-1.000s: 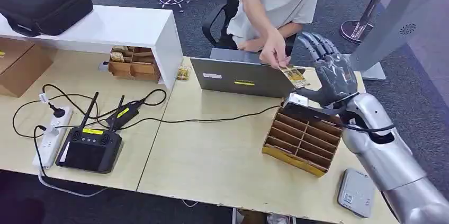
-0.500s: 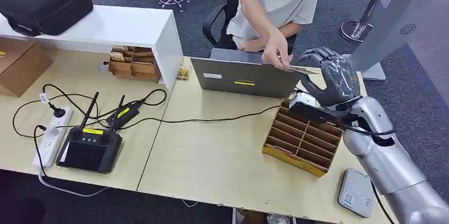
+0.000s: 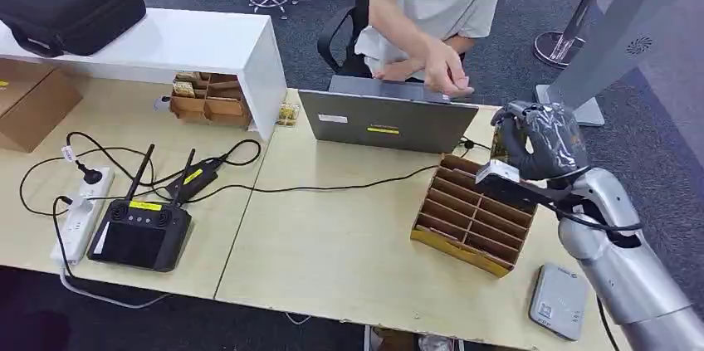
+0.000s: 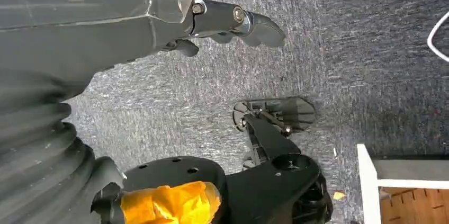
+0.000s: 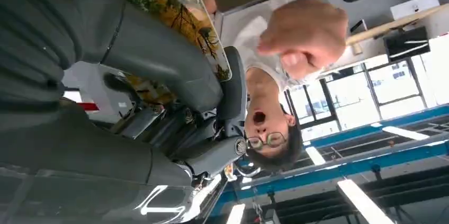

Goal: Pass the card to the sensor for recognition and then transmit it.

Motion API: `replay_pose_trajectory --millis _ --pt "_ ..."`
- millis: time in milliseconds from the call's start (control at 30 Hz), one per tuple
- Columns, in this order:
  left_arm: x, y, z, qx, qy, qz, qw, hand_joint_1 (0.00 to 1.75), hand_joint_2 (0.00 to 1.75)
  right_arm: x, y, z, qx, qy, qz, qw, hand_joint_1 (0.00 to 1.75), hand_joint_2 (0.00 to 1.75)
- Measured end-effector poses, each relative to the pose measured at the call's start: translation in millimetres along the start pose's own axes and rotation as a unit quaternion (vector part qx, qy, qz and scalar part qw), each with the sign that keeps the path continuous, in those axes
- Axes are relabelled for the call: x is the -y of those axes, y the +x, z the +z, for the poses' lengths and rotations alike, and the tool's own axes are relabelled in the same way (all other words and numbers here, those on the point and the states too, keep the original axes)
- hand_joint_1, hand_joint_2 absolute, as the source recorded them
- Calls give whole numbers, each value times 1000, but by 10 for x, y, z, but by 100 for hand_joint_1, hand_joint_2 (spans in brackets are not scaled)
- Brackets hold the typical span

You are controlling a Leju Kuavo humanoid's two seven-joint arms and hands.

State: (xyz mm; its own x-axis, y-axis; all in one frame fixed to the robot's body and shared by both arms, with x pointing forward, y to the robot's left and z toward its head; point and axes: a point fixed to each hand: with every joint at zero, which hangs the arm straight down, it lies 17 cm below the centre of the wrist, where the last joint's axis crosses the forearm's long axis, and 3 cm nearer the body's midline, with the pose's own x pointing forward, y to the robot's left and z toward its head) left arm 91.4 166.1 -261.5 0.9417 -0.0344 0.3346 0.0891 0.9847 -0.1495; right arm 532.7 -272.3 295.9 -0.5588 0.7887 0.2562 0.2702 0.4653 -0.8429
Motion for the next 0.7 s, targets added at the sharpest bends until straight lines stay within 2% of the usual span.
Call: replay_pose_trajectory --millis 433,700 --pt "14 13 5 3 -4 19 1000 0 175 55 -12 20 0 -10 9 1000 175 175" --pt "7 -30 11 -4 -3 34 999 0 175 207 -400 311 -28 -3 60 998 175 175"
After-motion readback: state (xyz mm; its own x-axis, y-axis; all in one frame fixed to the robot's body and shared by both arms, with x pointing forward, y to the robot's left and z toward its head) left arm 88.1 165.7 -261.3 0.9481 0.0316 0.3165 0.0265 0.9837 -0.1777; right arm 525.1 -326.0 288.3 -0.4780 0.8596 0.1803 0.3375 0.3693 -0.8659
